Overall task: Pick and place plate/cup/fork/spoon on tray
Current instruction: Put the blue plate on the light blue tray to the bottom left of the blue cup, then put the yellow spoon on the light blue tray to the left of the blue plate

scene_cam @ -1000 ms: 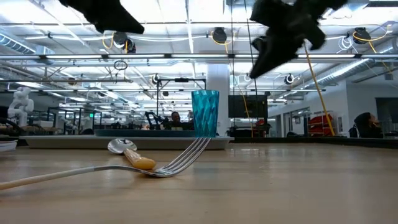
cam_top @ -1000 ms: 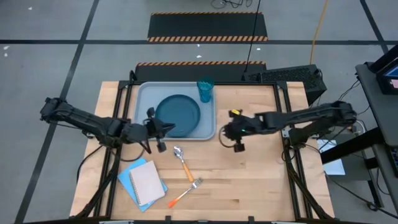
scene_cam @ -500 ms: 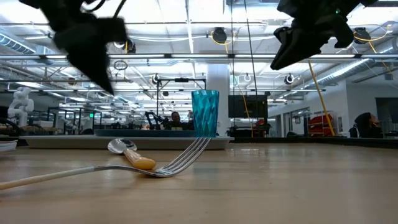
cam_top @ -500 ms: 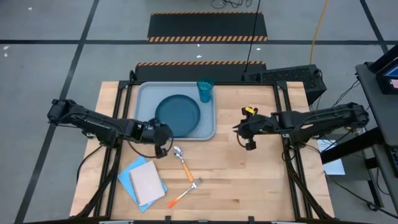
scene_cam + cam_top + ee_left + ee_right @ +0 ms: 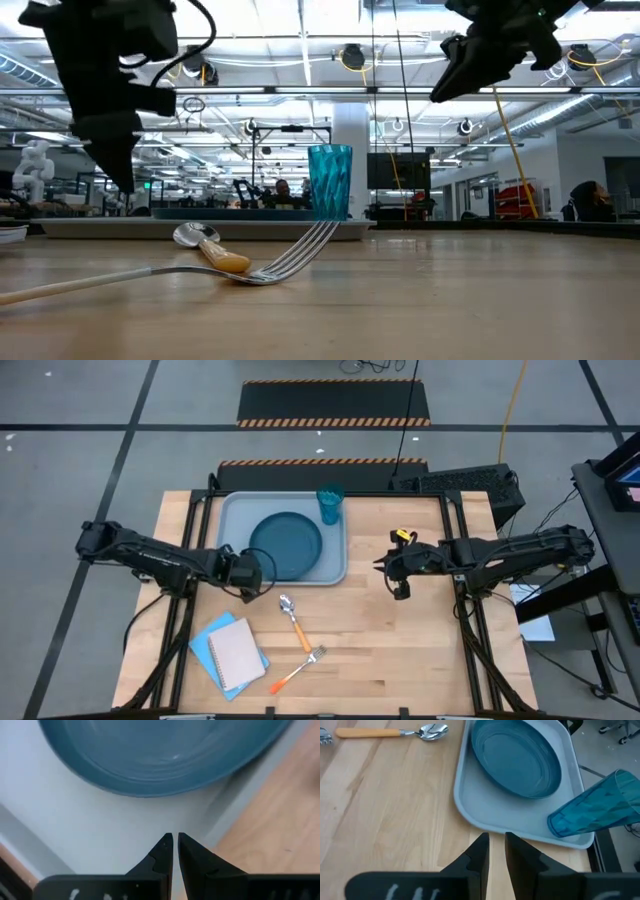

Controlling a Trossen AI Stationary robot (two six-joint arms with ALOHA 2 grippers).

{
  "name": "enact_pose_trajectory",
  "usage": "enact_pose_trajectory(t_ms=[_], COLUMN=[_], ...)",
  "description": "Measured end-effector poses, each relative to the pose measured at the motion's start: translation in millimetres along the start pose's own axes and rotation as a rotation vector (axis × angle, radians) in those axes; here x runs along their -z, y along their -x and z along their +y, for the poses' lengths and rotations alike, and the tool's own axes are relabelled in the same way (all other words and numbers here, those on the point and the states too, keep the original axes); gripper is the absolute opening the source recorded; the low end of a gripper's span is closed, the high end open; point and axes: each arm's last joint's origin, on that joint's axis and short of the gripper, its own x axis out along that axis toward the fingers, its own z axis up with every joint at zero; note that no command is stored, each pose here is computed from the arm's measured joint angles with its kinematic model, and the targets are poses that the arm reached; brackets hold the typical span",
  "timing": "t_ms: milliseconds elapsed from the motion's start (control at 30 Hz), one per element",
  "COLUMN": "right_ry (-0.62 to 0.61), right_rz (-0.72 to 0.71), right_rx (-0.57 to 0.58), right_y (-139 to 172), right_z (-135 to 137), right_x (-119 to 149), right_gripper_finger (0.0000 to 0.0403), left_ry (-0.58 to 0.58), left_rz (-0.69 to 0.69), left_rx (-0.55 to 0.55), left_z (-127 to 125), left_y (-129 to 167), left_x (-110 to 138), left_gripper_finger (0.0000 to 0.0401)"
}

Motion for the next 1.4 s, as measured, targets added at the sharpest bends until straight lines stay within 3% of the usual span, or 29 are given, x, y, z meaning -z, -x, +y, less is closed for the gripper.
enact_pose_trajectory(t_ms=[300, 500, 800, 1167, 1300, 1400], right_ry=[0.001, 0.001, 0.001, 0.015, 0.032, 0.030], right_rz=[-0.001, -0.003, -0.007, -0.007, -0.016, -0.029], right_rx=[-0.003, -0.002, -0.002, -0.002, 0.001, 0.004], right_y=[0, 0, 0, 0, 0, 0], right_z=[0, 0, 0, 0, 0, -1], right_x=[0, 0, -1, -1, -2, -3], right_gripper_finger=[0.0054, 0.0054, 0.0054, 0.0054, 0.0054, 0.0054], left_ry=[-0.024, 0.002, 0.002, 0.035, 0.062, 0.047], left_rz=[-0.066, -0.053, -0.155, -0.096, -0.013, -0.047], left_rx=[0.071, 0.049, 0.067, 0.075, 0.106, 0.136], left_z=[9, 19, 27, 32, 29, 21], left_y=[-22, -35, -50, -50, -36, -19], left_x=[-8, -4, -8, -8, -12, -24], left_gripper_finger=[0.0032, 0.0032, 0.0032, 0.0032, 0.0024, 0.0006])
